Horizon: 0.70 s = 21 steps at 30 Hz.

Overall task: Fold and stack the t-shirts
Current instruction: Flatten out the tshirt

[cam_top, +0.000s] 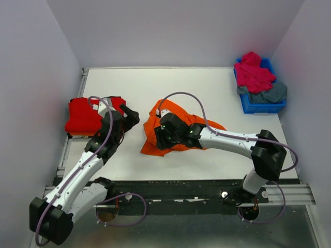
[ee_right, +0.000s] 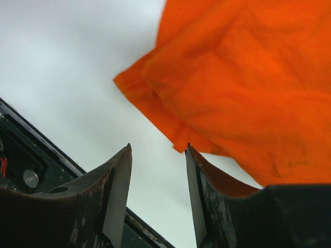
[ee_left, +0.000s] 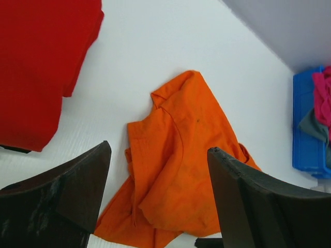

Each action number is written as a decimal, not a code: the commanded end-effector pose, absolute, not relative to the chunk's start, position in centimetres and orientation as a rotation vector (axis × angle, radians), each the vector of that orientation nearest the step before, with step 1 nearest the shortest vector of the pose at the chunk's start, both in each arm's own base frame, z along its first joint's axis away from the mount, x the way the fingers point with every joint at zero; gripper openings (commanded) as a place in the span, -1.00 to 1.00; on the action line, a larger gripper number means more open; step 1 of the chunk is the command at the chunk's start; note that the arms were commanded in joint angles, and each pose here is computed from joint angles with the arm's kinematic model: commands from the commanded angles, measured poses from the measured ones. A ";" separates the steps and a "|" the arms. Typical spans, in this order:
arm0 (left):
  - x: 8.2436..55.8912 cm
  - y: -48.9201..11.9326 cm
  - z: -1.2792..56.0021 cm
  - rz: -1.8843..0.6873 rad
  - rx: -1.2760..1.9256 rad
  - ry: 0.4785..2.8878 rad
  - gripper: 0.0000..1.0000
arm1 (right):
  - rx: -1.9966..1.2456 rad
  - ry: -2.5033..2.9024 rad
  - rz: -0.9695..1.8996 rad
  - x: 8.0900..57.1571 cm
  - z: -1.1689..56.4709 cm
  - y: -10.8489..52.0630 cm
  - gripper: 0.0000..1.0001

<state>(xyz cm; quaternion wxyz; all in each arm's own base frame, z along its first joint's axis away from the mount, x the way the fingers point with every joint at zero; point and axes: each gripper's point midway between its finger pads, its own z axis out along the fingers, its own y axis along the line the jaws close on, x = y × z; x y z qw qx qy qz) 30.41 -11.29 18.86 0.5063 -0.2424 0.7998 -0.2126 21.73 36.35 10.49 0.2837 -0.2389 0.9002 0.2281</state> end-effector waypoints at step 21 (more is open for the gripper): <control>28.9 -6.5 20.7 -0.321 -0.860 1.907 0.82 | -0.623 2.435 0.428 23.9 5.2 43.2 -0.03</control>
